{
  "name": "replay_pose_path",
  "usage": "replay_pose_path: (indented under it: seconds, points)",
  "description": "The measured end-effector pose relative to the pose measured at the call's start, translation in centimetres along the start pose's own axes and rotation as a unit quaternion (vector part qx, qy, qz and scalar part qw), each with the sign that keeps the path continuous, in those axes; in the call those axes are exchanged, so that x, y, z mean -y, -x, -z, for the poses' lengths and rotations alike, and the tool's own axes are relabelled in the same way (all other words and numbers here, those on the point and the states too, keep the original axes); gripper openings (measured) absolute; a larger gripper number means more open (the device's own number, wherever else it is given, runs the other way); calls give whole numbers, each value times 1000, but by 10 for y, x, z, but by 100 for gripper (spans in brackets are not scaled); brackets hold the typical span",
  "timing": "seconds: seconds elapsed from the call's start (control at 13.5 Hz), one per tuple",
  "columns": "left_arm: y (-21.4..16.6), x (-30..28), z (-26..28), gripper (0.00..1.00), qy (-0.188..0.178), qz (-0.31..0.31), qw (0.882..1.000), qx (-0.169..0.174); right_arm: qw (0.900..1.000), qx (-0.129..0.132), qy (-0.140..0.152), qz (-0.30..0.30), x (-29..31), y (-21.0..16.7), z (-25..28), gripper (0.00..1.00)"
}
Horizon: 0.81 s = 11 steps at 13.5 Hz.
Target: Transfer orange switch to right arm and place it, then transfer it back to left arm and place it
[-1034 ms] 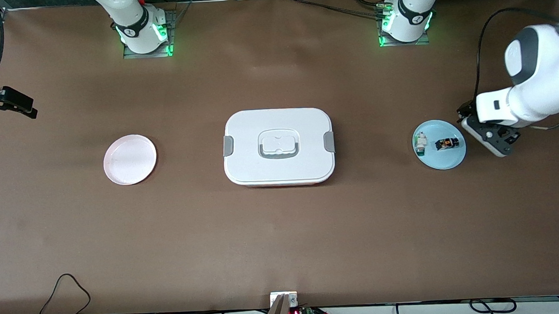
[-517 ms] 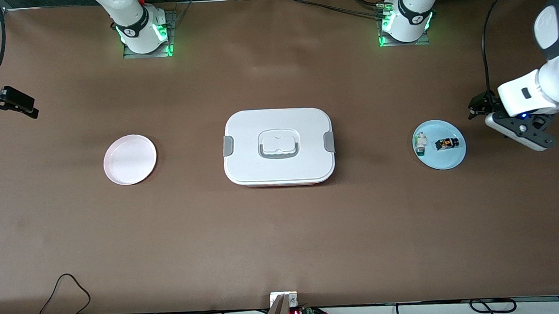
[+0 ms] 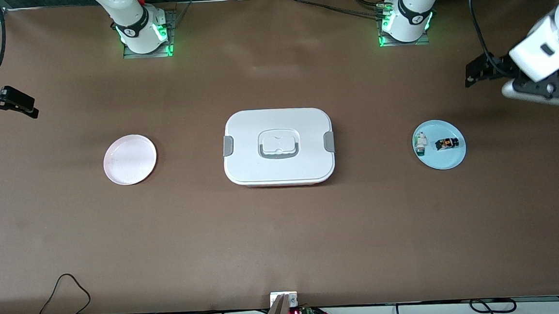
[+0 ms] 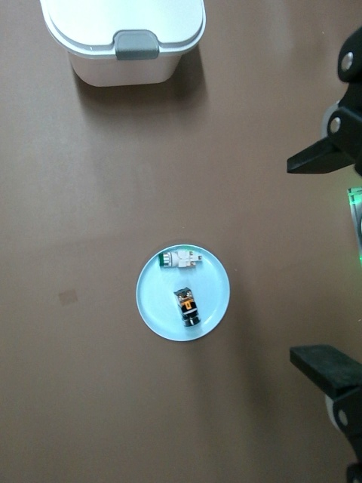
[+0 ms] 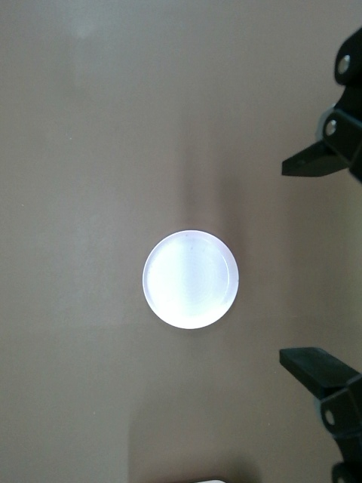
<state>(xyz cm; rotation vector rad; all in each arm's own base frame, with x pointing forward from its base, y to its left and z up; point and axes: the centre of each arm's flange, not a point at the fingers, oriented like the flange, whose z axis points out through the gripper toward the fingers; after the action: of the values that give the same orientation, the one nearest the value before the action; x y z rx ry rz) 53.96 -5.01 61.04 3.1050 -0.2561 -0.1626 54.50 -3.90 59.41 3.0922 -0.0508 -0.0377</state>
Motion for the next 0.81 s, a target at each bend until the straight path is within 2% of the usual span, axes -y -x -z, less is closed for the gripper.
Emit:
replay_pose_path:
  seconds: [0.37,0.81]
  points:
    - [3,3,0,100,3,13,1000,0,1000,1,0,-1,-1,0,0,100]
    - [1,-14,1,100,3,-7,1000,-2,1000,1,0,-1,-1,0,-1,100]
